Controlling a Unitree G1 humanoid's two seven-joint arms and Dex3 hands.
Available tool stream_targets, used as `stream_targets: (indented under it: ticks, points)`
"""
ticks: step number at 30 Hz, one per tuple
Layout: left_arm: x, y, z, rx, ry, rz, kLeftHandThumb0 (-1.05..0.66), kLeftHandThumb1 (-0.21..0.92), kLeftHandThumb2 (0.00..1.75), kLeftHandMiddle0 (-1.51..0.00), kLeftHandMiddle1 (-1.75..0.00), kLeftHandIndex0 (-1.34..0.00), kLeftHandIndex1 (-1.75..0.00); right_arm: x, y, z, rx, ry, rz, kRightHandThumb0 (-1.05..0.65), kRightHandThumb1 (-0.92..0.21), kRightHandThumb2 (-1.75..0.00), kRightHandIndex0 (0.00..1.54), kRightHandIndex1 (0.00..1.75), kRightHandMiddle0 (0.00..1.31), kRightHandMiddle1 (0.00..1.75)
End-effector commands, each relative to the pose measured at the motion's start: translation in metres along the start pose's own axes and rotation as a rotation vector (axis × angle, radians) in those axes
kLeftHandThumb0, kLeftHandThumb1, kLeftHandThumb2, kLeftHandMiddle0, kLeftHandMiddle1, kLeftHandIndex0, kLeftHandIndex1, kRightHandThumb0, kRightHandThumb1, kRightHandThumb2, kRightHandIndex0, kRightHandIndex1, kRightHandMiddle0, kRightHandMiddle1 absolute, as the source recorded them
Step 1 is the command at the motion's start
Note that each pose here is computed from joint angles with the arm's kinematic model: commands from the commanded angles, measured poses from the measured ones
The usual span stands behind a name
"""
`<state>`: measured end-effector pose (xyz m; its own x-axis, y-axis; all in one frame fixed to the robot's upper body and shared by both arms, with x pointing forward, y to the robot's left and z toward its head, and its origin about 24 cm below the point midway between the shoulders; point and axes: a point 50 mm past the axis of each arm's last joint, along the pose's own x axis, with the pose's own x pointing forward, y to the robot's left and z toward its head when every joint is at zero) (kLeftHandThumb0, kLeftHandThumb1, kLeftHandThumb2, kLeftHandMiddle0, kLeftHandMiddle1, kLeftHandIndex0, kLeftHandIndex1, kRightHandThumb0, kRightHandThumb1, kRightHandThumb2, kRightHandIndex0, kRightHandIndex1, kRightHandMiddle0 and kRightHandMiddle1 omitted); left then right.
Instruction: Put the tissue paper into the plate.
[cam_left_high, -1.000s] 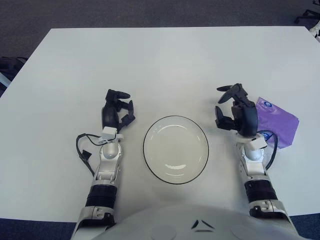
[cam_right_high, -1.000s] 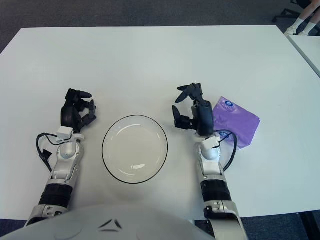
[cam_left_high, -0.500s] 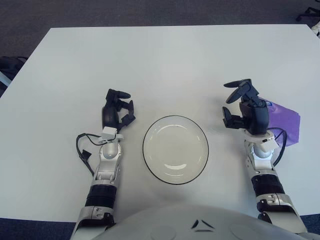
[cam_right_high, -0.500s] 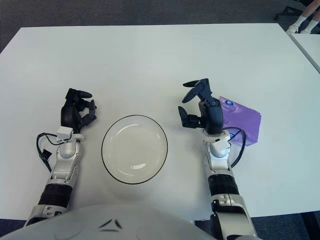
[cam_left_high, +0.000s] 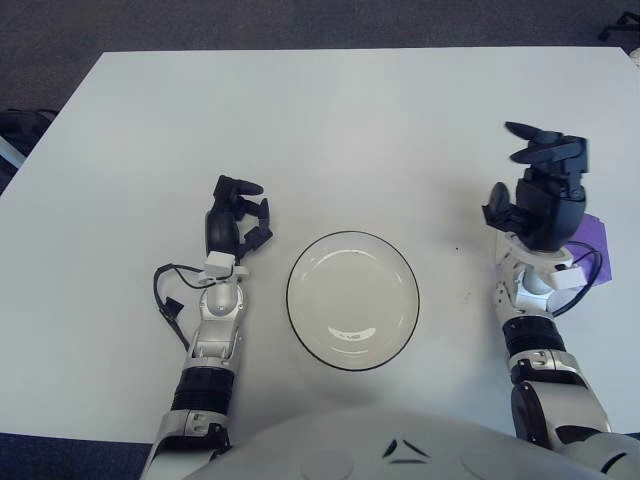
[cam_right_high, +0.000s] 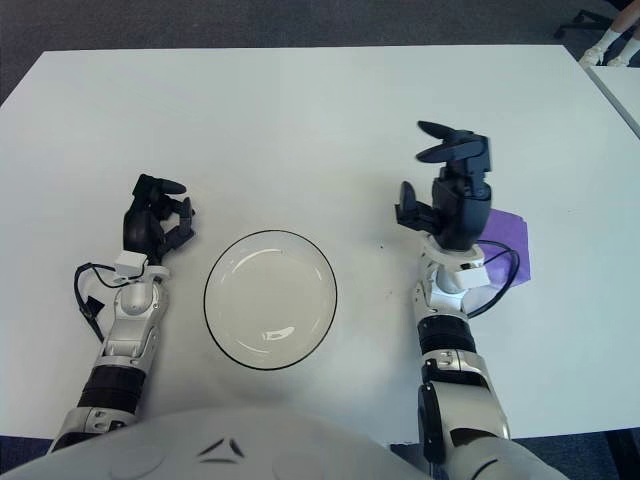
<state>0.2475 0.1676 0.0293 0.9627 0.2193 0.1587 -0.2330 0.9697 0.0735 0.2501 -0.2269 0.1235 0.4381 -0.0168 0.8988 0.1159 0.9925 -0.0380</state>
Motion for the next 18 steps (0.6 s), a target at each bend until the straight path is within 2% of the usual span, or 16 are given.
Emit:
stream_targets:
  ticks: [1,4,7,8,9,11,15,18]
  points:
    - [-0.048,-0.003,-0.061,0.059,0.326,-0.031,-0.38,0.68,0.86,-0.54,-1.74,-0.34,-1.75,0.017,-0.017,0.003,-0.027,-0.069,-0.027,-0.81,-0.59,-0.86,0.0,0.55,0.0,1.12]
    - [-0.047,-0.004,-0.06,0.066,0.319,-0.032,-0.38,0.68,0.86,-0.54,-1.75,-0.34,-1.75,0.027,-0.027,0.004,-0.056,-0.106,-0.056,-0.82,-0.53,-0.86,0.0,0.3,0.0,0.81]
    - [-0.047,-0.004,-0.06,0.065,0.317,-0.031,-0.38,0.69,0.85,-0.54,-1.75,-0.33,-1.75,0.025,-0.04,0.012,-0.101,-0.129,-0.062,-0.82,-0.51,-0.87,0.0,0.12,0.0,0.55]
    - [-0.047,-0.004,-0.06,0.065,0.316,-0.03,-0.38,0.69,0.85,-0.54,-1.75,-0.33,-1.75,0.025,-0.042,0.013,-0.11,-0.132,-0.063,-0.82,-0.51,-0.87,0.0,0.08,0.0,0.44]
    - [-0.047,-0.005,-0.06,0.065,0.315,-0.03,-0.38,0.69,0.85,-0.54,-1.75,-0.33,-1.75,0.026,-0.047,0.014,-0.126,-0.127,-0.057,-0.82,-0.51,-0.87,0.0,0.06,0.0,0.4]
    - [-0.046,-0.005,-0.059,0.064,0.313,-0.028,-0.38,0.69,0.85,-0.54,-1.75,-0.33,-1.75,0.028,-0.055,0.016,-0.169,-0.117,-0.016,-0.82,-0.54,-0.85,0.0,0.02,0.0,0.17]
    - [-0.046,-0.006,-0.058,0.063,0.308,-0.025,-0.38,0.69,0.85,-0.55,-1.75,-0.33,-1.75,0.036,-0.067,0.02,-0.246,-0.098,0.04,-0.83,-0.6,-0.79,0.0,0.01,0.0,0.04]
    - [-0.046,-0.007,-0.057,0.061,0.305,-0.025,-0.38,0.69,0.85,-0.55,-1.75,-0.33,-1.75,0.034,-0.091,0.025,-0.379,-0.009,0.071,-0.88,-0.71,-0.69,0.0,0.0,0.0,0.01]
